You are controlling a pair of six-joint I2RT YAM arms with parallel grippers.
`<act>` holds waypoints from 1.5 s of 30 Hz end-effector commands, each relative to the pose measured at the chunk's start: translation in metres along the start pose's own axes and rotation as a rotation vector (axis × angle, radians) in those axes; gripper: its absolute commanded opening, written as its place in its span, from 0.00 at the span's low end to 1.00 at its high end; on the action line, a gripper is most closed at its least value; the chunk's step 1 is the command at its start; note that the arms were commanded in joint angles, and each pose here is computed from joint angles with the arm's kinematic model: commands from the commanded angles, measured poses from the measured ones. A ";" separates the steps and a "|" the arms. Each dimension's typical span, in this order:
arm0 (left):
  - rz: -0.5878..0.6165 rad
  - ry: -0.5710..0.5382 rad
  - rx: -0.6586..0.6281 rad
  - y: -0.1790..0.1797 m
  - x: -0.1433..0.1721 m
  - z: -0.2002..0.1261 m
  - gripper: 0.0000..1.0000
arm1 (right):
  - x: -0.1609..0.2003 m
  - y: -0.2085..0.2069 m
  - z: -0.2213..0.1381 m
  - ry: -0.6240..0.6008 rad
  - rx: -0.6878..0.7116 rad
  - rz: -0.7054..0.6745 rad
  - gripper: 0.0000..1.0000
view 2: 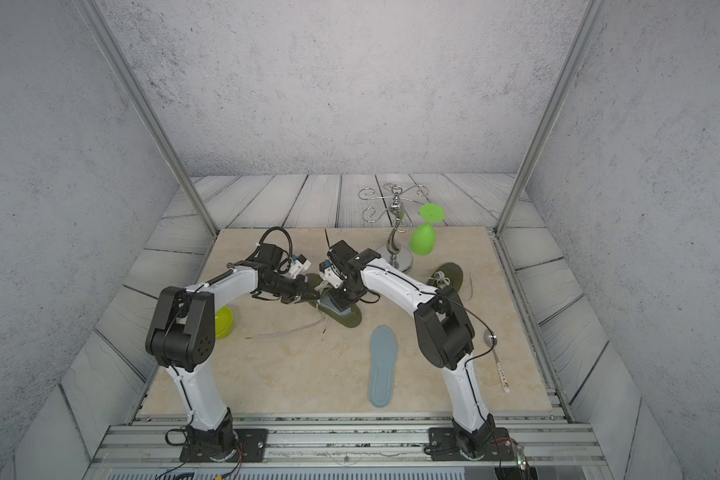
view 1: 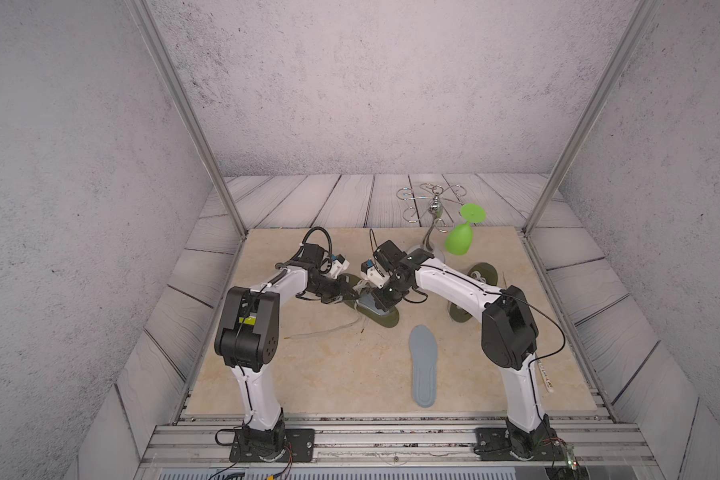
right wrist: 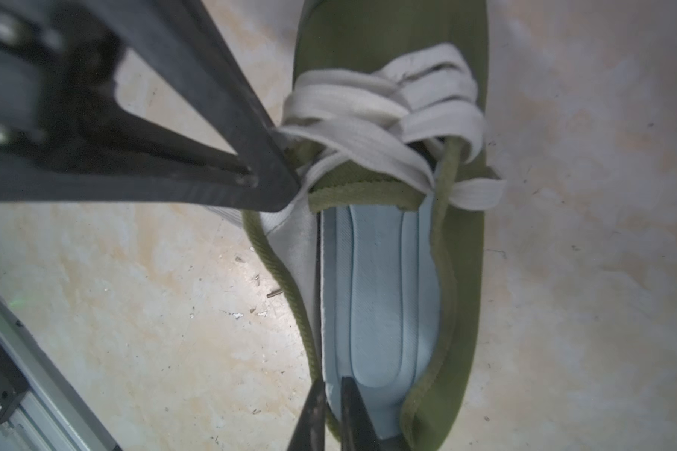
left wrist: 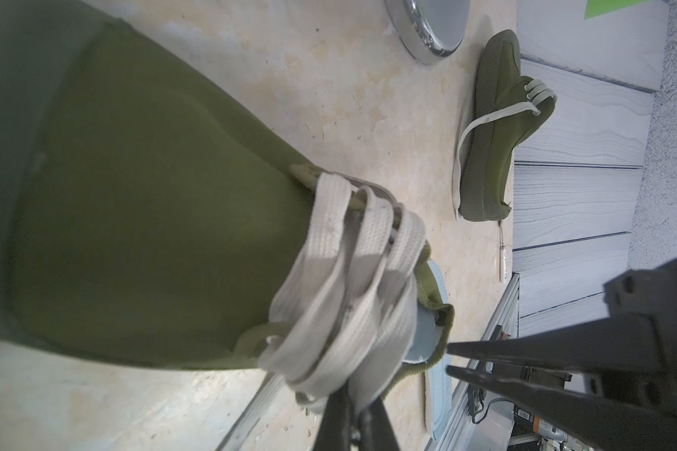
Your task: Insert the insole into the shoe
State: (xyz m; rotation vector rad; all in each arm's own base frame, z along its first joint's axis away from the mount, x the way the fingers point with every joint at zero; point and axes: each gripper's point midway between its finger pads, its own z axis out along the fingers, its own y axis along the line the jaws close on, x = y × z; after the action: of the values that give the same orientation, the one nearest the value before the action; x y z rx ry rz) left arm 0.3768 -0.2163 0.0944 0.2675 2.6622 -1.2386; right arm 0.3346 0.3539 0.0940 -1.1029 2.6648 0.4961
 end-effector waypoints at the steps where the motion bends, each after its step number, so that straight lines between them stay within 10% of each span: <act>1: 0.026 0.001 0.017 -0.010 -0.003 -0.002 0.00 | 0.029 -0.014 0.051 0.121 0.011 0.042 0.10; 16: 0.024 0.005 0.018 -0.007 -0.001 -0.005 0.00 | 0.014 -0.023 -0.004 -0.023 0.111 0.104 0.08; 29: 0.025 0.003 0.009 -0.006 0.000 -0.008 0.00 | 0.034 -0.057 0.069 0.109 0.167 0.177 0.08; 38: 0.028 0.003 0.006 -0.008 -0.002 -0.010 0.00 | -0.003 -0.035 -0.021 -0.087 0.163 0.156 0.09; 45: 0.021 0.005 0.004 -0.006 -0.001 -0.009 0.00 | 0.026 -0.040 0.028 0.019 0.128 0.198 0.09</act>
State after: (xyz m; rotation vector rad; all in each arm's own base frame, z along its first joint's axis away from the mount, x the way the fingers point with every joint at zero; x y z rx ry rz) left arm 0.3750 -0.2139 0.0954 0.2740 2.6745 -1.2355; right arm 0.3586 0.3293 0.0741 -0.8338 2.7154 0.3435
